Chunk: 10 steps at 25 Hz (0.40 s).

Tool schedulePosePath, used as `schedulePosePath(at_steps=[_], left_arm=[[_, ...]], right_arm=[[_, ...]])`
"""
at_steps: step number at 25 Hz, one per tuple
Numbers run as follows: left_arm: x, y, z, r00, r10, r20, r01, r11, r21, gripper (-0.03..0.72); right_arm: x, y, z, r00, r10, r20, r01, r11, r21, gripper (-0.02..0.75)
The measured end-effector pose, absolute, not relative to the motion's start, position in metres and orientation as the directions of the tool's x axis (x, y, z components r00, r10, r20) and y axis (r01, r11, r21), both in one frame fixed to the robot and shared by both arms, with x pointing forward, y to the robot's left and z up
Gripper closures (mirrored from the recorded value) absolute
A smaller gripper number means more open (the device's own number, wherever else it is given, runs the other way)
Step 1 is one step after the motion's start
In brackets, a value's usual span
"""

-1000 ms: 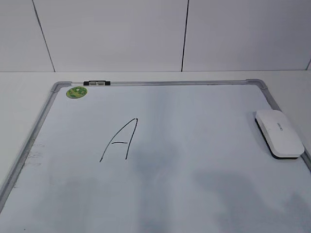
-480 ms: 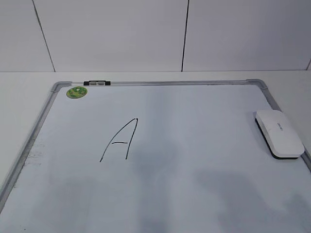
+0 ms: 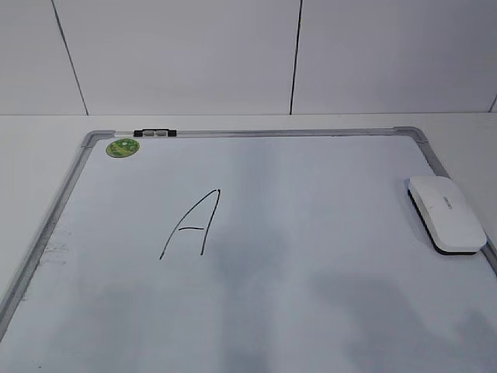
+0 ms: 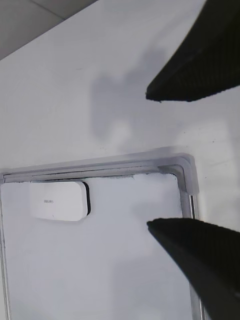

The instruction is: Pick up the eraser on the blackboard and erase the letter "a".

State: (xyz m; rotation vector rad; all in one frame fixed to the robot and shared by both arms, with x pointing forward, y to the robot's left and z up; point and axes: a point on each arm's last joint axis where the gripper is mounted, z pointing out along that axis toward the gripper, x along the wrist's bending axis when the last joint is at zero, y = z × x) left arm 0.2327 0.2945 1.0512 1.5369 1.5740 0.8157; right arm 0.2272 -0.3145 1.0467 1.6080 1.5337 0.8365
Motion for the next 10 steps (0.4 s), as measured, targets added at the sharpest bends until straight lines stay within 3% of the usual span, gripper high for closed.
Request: schedulePosePath(at_steps=[10], left_arm=[[0.2327,0.2945,1.0512,0.029,0.995,-0.092,0.499,0.065,0.864,0.454]], right_arm=[[0.2272,-0.3145,1.0467,0.069,0.997,-0.038,0.508,-0.002,0.861,0.183]])
